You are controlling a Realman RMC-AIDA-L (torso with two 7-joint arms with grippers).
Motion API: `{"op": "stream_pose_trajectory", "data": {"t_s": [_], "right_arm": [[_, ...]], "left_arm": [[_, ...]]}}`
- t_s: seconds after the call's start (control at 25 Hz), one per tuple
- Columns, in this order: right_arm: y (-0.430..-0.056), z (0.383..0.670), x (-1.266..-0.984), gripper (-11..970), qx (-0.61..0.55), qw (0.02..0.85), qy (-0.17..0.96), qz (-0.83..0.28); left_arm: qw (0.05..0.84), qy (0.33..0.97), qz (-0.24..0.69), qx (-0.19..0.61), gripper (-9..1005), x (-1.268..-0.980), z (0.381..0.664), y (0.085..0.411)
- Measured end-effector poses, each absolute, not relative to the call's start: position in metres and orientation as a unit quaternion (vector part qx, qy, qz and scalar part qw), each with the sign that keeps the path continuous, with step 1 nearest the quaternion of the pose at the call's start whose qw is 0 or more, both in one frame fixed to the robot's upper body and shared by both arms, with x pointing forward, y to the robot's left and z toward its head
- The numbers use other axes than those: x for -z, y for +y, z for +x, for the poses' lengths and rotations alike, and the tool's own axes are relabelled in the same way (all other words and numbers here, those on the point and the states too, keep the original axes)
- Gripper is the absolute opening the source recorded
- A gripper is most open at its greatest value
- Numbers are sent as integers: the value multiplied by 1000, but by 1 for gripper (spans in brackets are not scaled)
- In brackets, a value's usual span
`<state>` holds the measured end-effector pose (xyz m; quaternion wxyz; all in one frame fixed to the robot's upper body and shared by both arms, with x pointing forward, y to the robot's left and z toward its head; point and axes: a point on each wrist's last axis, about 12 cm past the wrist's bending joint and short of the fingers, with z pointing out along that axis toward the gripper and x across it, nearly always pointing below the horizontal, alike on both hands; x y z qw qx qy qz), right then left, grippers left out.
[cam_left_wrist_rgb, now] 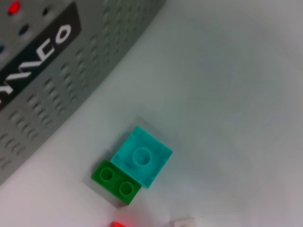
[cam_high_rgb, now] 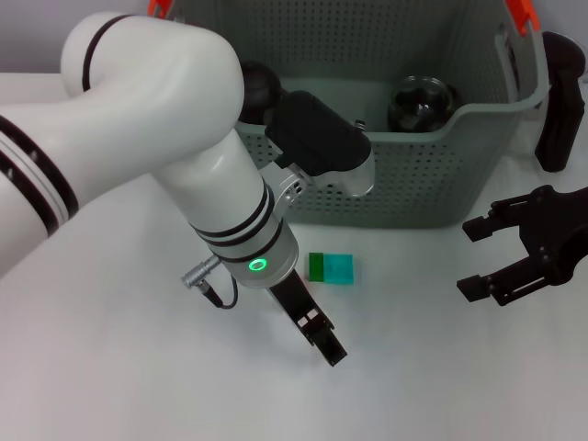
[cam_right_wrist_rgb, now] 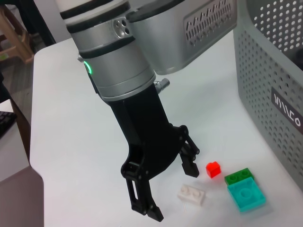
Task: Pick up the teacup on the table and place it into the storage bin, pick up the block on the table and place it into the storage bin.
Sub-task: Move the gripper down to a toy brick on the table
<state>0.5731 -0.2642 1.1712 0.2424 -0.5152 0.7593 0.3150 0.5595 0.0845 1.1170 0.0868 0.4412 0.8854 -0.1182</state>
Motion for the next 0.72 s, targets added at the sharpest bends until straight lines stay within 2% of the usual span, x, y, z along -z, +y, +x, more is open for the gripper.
{"op": "stream_pose_trajectory", "data": {"t_s": [0.72], "right_arm": [[-264, 573, -1171, 947, -315, 242, 759, -516]], "left_arm": [[91, 884, 445, 108, 935, -1113, 559, 77]]}}
